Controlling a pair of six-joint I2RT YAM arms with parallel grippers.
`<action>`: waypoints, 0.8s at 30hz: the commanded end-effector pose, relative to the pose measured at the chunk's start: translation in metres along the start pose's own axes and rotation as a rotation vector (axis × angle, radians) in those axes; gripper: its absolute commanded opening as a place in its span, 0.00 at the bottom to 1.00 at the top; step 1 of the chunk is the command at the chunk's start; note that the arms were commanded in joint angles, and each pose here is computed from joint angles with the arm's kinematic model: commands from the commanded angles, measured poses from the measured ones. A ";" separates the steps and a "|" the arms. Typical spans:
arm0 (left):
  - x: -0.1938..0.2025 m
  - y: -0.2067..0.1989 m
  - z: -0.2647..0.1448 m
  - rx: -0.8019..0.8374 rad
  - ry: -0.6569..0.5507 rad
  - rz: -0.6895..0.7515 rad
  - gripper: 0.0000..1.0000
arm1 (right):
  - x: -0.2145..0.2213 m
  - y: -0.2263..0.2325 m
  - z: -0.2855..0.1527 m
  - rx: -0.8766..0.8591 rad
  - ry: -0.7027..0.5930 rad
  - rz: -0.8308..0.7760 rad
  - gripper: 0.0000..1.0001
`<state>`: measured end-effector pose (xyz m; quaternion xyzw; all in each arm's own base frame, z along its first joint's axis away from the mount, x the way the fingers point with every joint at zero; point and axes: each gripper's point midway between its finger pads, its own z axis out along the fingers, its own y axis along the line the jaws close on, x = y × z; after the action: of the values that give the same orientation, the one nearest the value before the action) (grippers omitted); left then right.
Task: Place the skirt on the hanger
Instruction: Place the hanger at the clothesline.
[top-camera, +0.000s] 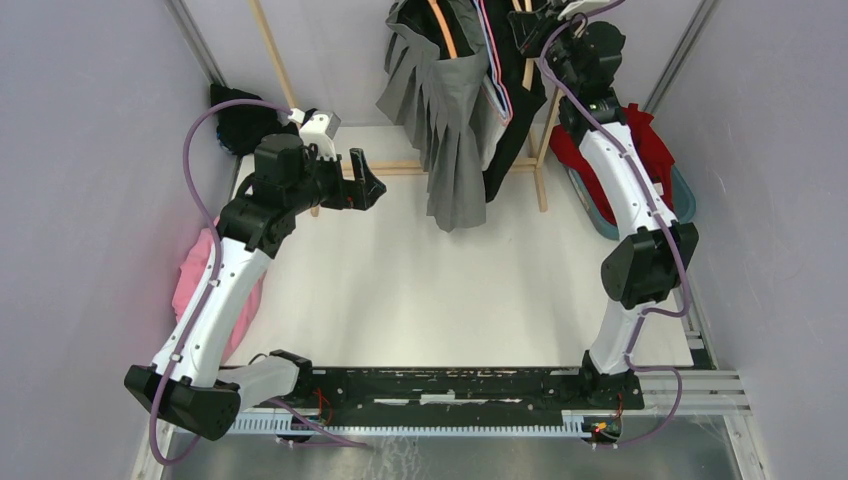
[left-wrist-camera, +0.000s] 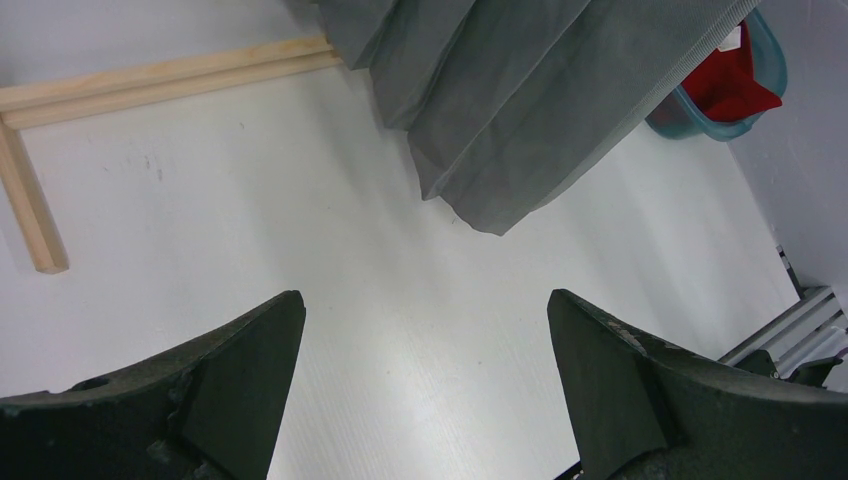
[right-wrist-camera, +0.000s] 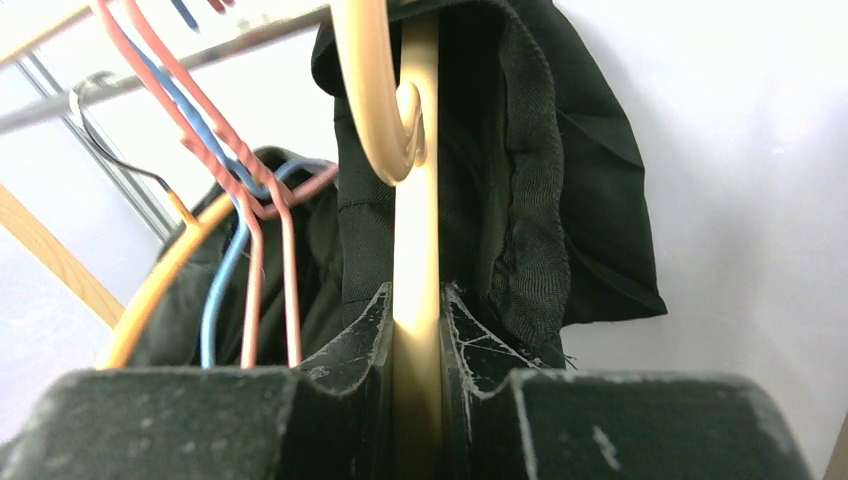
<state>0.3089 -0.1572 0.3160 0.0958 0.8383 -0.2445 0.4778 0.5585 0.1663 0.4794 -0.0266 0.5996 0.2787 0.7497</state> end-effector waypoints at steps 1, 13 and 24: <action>-0.012 -0.007 -0.009 0.024 -0.056 0.003 0.97 | -0.088 0.031 0.002 -0.088 -0.218 -0.022 0.02; -0.011 -0.006 -0.009 0.020 -0.053 0.004 0.97 | -0.065 0.019 0.018 -0.092 -0.156 0.029 0.02; -0.008 -0.005 -0.006 0.023 -0.048 0.000 0.97 | -0.026 0.015 0.025 -0.117 -0.031 0.056 0.02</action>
<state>0.3057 -0.1561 0.3136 0.0957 0.8389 -0.2443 0.4769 0.5749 0.1726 0.5095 -0.0379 0.5760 0.3163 0.7528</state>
